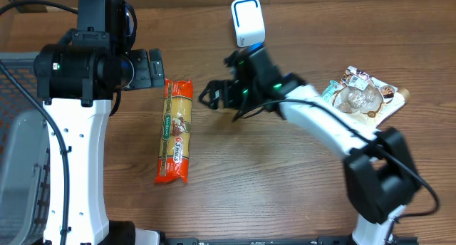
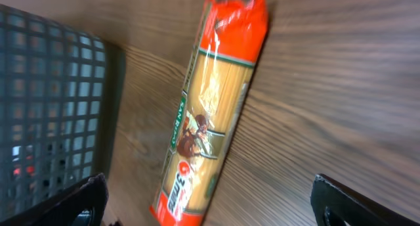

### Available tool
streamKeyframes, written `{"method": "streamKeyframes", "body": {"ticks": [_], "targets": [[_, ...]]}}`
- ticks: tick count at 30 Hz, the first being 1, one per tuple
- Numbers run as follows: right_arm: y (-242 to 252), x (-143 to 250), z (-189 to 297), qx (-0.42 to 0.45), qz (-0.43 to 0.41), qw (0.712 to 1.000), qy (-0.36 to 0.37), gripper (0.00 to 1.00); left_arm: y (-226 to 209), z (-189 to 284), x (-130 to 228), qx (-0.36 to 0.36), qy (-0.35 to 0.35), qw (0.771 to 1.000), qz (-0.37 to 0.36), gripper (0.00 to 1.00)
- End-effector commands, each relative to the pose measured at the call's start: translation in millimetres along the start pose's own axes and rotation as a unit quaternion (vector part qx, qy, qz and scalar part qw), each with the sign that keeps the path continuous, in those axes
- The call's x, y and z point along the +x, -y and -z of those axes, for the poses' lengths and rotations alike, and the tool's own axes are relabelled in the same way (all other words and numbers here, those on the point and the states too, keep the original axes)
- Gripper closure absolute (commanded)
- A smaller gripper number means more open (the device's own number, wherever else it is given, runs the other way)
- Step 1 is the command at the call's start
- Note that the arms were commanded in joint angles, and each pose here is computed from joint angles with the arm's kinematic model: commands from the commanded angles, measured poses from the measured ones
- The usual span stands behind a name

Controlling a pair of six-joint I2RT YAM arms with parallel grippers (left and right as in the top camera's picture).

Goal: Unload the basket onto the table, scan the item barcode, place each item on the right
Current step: 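Move the right gripper to the spaghetti pack and grasp it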

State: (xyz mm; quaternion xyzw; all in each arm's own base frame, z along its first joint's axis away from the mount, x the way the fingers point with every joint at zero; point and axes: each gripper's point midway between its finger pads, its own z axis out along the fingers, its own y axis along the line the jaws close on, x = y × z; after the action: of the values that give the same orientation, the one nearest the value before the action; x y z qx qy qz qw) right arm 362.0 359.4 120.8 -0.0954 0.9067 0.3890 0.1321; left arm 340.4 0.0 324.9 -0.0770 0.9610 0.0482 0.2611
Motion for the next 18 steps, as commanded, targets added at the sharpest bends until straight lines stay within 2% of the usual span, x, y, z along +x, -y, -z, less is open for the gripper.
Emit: {"method": "streamKeyframes", "body": {"ticks": [1, 7, 11, 18], "targets": [[8.1, 16.8, -33.4, 0.028, -0.029, 0.999, -0.009, 0.02, -3.0, 1.5, -2.2, -0.003, 0.006, 1.000, 0.007, 0.00], [10.6, 45.3, -80.9, 0.028, -0.023, 0.999, -0.037, 0.09, -12.4, 1.2, -4.6, -0.003, 0.007, 1.000, 0.024, 0.00], [10.9, 51.6, -97.4, 0.029, -0.036, 0.998, -0.034, 0.17, -24.1, 0.0, -4.9, -0.012, 0.005, 0.999, 0.038, 0.00], [10.1, 73.4, -129.0, 0.019, -0.028, 0.998, -0.047, 0.24, -34.4, -1.0, -5.3, -0.020, 0.004, 0.998, 0.051, 0.00]]}}
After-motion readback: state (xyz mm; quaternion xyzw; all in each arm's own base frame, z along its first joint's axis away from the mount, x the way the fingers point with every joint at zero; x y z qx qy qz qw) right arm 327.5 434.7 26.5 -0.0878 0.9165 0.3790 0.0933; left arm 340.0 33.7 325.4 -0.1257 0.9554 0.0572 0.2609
